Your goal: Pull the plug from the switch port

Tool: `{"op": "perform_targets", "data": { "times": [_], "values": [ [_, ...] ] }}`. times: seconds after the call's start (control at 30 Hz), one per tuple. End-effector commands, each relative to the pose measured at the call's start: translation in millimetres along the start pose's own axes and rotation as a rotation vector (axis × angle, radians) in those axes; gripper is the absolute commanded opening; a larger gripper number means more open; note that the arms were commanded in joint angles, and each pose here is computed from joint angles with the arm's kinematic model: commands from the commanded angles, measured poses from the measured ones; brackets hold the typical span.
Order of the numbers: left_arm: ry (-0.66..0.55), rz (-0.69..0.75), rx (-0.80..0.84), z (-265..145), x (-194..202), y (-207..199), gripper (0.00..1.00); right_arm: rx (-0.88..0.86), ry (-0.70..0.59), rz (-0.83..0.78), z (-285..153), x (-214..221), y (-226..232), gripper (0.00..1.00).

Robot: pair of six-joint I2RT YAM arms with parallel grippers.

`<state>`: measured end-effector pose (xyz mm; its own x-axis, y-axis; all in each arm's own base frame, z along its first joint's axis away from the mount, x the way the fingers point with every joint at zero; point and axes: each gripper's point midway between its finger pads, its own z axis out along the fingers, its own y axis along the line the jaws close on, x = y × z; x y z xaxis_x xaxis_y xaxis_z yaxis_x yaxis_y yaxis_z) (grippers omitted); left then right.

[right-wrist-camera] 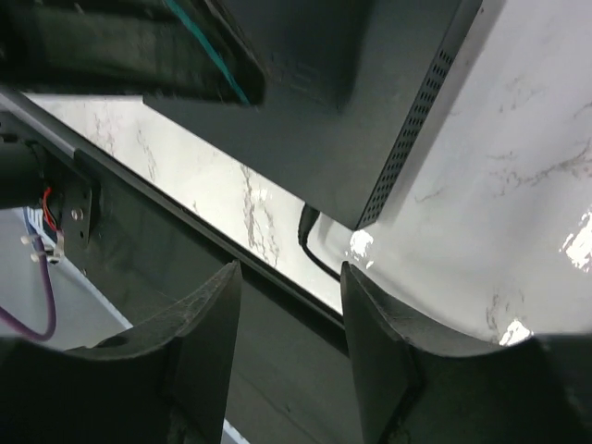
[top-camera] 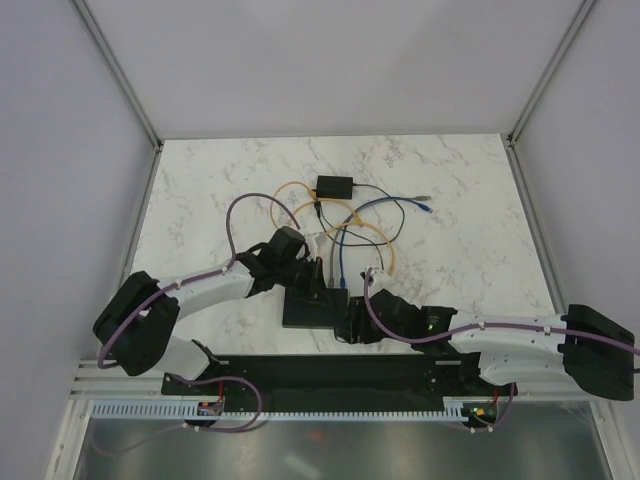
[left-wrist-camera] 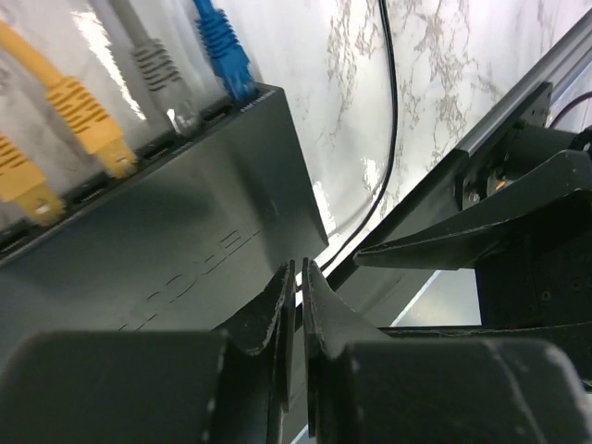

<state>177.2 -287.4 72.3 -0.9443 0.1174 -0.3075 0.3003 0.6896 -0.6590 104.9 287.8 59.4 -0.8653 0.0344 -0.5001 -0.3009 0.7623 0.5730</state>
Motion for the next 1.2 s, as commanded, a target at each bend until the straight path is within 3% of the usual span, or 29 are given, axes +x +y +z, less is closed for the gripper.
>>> {"op": "perform_targets", "data": {
  "times": [0.0,0.2,0.7,0.77,0.87,1.17],
  "values": [
    [-0.041,0.053,0.017,9.0,-14.0,-14.5,0.12,-0.026,-0.114,0.036,5.9,-23.3,15.1,0.54],
    [0.009,0.014,-0.019,25.8,-1.1,-5.5,0.09,-0.038,-0.136,0.066,11.1,-21.5,12.2,0.42],
    [0.087,-0.05,-0.073,45.2,25.4,14.9,0.08,-0.05,-0.135,0.128,24.3,-3.8,5.7,0.38],
    [0.09,-0.056,-0.077,45.6,28.1,16.8,0.08,-0.042,-0.13,0.122,27.9,-0.5,3.9,0.28],
    [0.092,-0.058,-0.078,45.4,30.4,17.9,0.07,-0.02,-0.132,0.124,32.7,0.7,0.2,0.23],
    [0.103,-0.065,-0.081,48.3,36.0,19.6,0.04,0.014,-0.145,0.122,37.4,3.4,-8.0,0.25]
  ]
}}
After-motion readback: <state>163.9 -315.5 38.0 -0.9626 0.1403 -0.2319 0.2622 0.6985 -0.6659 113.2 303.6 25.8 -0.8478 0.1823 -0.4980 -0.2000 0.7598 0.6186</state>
